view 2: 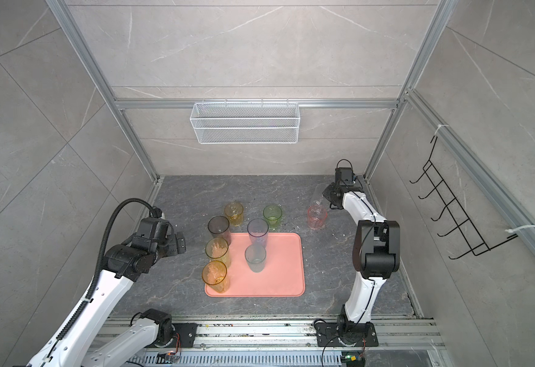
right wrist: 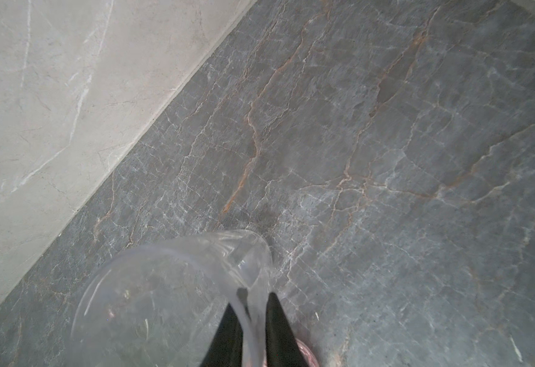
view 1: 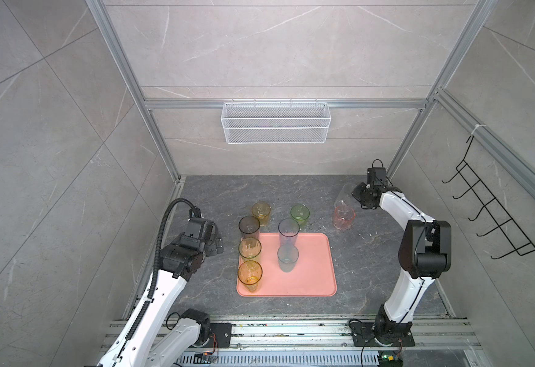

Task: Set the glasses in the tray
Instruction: 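Lower the right gripper onto the clear glass rim and close, then lift the clear glass with the right gripper and carry it over the tray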

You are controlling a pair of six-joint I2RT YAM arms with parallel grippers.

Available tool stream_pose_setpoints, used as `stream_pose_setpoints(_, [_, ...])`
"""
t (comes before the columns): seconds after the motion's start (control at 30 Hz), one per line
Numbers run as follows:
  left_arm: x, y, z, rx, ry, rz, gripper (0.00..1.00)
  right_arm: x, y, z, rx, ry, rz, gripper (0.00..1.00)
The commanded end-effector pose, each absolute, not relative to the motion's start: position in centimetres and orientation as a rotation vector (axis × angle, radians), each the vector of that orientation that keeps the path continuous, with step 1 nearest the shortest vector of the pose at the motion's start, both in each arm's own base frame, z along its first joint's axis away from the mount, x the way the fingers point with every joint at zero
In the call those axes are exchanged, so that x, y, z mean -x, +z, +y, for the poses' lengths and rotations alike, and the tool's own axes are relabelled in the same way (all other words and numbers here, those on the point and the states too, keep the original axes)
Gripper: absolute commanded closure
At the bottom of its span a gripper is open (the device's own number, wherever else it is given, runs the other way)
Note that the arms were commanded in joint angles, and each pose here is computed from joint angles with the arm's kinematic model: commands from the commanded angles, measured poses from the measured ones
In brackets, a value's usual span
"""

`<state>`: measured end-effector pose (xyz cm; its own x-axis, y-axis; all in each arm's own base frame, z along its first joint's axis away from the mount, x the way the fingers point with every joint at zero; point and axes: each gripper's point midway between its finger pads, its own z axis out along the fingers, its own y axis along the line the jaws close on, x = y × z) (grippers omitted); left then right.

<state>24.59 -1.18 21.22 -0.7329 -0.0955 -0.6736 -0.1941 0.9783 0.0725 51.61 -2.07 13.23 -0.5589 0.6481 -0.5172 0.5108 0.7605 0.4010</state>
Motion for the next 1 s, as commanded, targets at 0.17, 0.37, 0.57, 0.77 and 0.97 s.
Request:
stream_pose_setpoints(0.17, [-24.6,21.2,-0.9,0.231,0.187,2.394,0.01,-52.1,13.7,-1.7,-0.827,0.294,2.291,0.91])
stream_pose_setpoints(0.37, [-24.6,21.1,-0.9,0.230,0.189,2.399,0.01,-52.4,14.2,-1.3,-0.814,0.337,2.279,0.97])
stream_pose_setpoints(0.57, [-24.7,21.1,-0.9,0.231,0.190,2.399,0.01,-52.5,15.7,0.0,-0.781,0.438,2.244,1.00])
stream_pose_setpoints(0.77, [-24.7,21.1,-0.8,0.233,0.195,2.399,0.01,-51.9,17.5,1.5,-0.734,0.505,2.232,1.00])
stream_pose_setpoints(0.97, [-24.7,21.1,-0.9,0.233,0.189,2.401,0.01,-50.4,19.0,3.3,-0.673,0.541,2.231,1.00])
